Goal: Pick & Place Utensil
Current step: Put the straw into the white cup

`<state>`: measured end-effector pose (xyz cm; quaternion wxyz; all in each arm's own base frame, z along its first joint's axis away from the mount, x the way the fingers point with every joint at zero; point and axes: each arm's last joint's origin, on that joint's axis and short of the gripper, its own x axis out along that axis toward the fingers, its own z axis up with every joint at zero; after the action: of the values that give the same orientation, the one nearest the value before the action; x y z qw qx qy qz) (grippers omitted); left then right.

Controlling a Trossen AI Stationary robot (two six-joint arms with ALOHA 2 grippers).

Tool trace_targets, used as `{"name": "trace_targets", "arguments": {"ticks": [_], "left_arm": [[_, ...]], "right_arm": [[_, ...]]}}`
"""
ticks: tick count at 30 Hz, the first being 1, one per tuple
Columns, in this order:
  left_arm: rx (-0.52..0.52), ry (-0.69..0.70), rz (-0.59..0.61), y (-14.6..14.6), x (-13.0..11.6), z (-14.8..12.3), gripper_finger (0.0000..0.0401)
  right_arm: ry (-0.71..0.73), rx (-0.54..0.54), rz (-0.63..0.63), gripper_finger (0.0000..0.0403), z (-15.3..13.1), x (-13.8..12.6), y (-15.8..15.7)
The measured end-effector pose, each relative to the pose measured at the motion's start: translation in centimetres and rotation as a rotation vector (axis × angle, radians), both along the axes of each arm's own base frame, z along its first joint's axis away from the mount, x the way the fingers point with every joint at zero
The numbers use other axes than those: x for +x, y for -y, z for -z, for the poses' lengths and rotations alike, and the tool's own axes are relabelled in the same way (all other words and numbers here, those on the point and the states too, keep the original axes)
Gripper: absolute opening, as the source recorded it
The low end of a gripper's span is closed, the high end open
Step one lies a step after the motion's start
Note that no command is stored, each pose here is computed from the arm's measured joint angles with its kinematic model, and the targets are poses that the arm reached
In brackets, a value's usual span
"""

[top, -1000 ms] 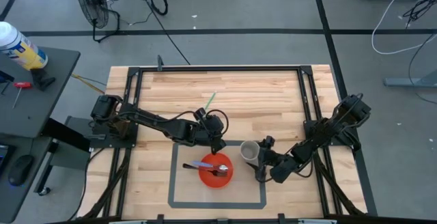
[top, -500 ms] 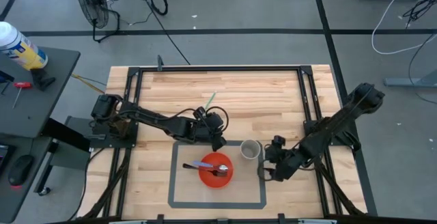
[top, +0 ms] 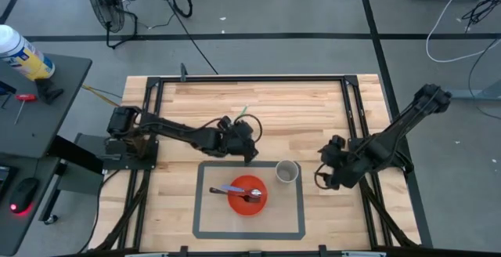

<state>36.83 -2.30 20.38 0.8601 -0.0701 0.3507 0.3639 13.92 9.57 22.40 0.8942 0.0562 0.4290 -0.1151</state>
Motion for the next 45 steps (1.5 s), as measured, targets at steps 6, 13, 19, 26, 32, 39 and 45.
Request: {"name": "trace_targets", "arguments": {"ticks": [6, 13, 19, 26, 32, 39, 45], "left_arm": [[-0.087, -0.002, -0.058, -2.5, -0.4, 2.5, 0.0172], [-0.167, 0.086, -0.219, -6.0, -2.7, 6.5, 0.0172], [-0.170, 0.148, -0.231, -6.6, -3.6, 8.5, 0.0172], [-0.092, 0.102, -0.280, -6.7, -4.1, 10.3, 0.0172], [-0.058, 0.093, -0.304, -6.8, -4.1, 11.1, 0.0172], [-0.071, 0.092, -0.300, -6.8, -4.1, 11.1, 0.0137], [-0.063, 0.085, -0.303, -6.8, -4.1, 11.2, 0.0061]], "right_arm": [[0.059, 0.009, 0.017, 0.0398, -0.5, 0.0, 0.1], [0.073, 0.015, 0.021, 0.0398, -0.4, 0.4, -0.2], [0.108, -0.017, 0.047, 0.0398, -0.5, 0.6, 0.0], [0.123, -0.008, 0.071, 0.0398, -0.6, 1.0, 0.2], [0.126, -0.013, 0.074, 0.0398, -0.6, 1.1, 0.4], [0.130, -0.014, 0.074, 0.0398, -0.6, 1.2, 0.4], [0.201, -0.090, 0.112, 0.0398, -0.9, 1.4, 0.6]]}}
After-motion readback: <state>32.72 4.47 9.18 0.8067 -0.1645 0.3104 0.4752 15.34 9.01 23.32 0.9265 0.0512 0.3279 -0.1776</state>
